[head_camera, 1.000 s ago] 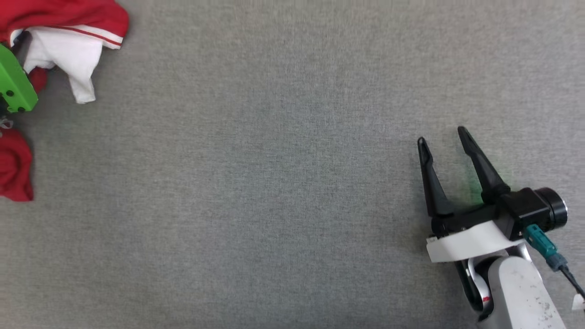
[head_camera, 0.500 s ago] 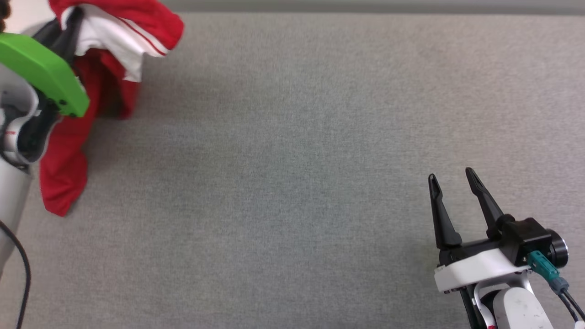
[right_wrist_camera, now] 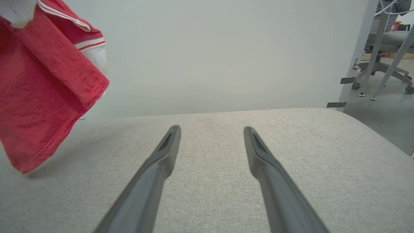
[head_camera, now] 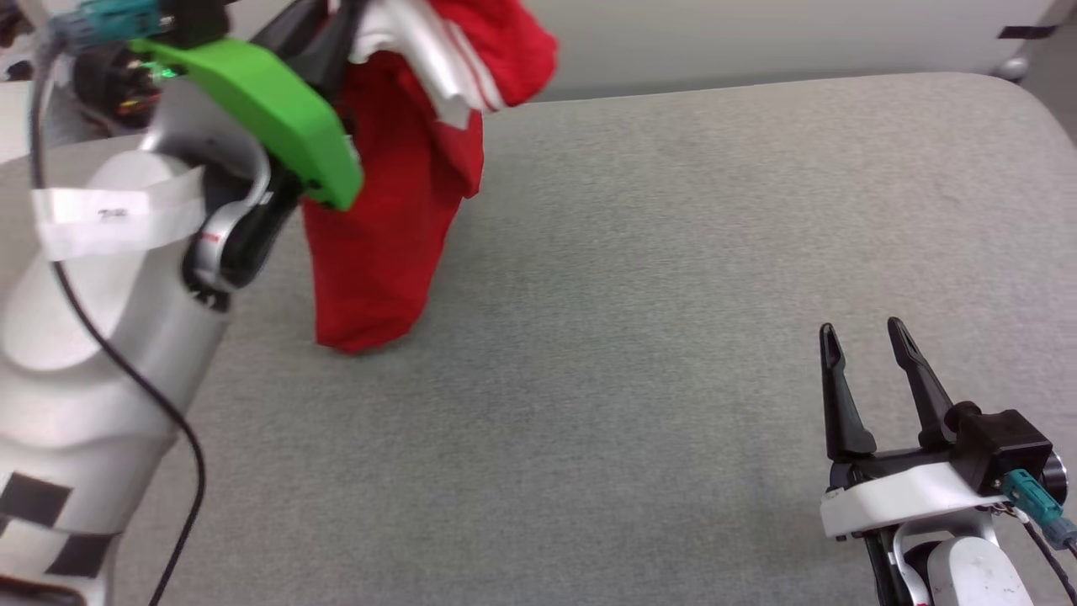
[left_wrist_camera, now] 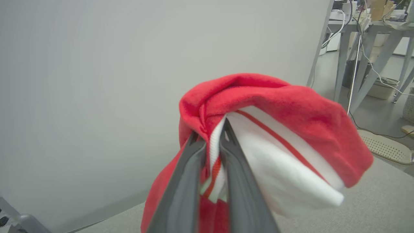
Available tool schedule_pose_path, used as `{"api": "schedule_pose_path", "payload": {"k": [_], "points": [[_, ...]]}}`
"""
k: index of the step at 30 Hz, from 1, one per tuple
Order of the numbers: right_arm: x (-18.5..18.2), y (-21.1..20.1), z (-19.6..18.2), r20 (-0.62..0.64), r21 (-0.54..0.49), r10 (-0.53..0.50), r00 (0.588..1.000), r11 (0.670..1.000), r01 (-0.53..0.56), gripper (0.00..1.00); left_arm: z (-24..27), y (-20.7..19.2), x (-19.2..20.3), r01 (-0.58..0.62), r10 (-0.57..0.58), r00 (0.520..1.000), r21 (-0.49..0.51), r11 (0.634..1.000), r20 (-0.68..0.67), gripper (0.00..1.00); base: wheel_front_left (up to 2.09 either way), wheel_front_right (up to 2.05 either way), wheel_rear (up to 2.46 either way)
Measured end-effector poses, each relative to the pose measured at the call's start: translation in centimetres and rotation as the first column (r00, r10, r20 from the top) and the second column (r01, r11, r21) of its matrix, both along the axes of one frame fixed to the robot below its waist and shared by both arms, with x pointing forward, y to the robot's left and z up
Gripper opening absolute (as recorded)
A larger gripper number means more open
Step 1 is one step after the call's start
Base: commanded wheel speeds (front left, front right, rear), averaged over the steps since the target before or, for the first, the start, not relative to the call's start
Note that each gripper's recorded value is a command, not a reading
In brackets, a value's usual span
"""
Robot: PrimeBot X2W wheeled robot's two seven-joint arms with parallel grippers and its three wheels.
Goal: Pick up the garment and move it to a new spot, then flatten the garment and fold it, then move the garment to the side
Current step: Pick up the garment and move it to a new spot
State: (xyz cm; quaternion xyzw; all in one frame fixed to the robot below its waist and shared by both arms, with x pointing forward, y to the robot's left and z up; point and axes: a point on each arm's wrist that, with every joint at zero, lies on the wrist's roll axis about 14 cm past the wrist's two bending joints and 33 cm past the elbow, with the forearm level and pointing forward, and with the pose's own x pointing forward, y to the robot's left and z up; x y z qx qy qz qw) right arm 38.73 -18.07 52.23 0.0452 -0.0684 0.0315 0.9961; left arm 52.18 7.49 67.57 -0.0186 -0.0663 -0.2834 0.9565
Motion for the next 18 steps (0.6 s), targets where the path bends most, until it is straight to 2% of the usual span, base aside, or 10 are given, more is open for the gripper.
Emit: {"api": "schedule_pose_path", "payload": {"k": [4,9,18], "points": [[-0.8,-1.4,0.1,0.001,0.011,-0.042,0.999,0.999,0.042,1.0,0.4,-5.1,0.1,0.102,-0.102,0.995,-0.012,0.995,-0.002,0.0,0.0,0.0,0.0],[-1.6,-2.9,-0.2,-0.015,0.019,-0.092,0.996,0.996,0.092,1.0,-2.3,-10.9,-0.1,0.213,-0.213,0.975,-0.006,0.977,-0.068,0.0,0.0,0.0,0.0],[-1.7,-3.9,-1.8,-0.068,0.045,-0.124,0.99,0.991,0.128,1.0,-11.0,-17.2,0.5,0.263,-0.261,0.934,-0.023,0.964,-0.245,0.0,0.0,0.0,0.0]]}}
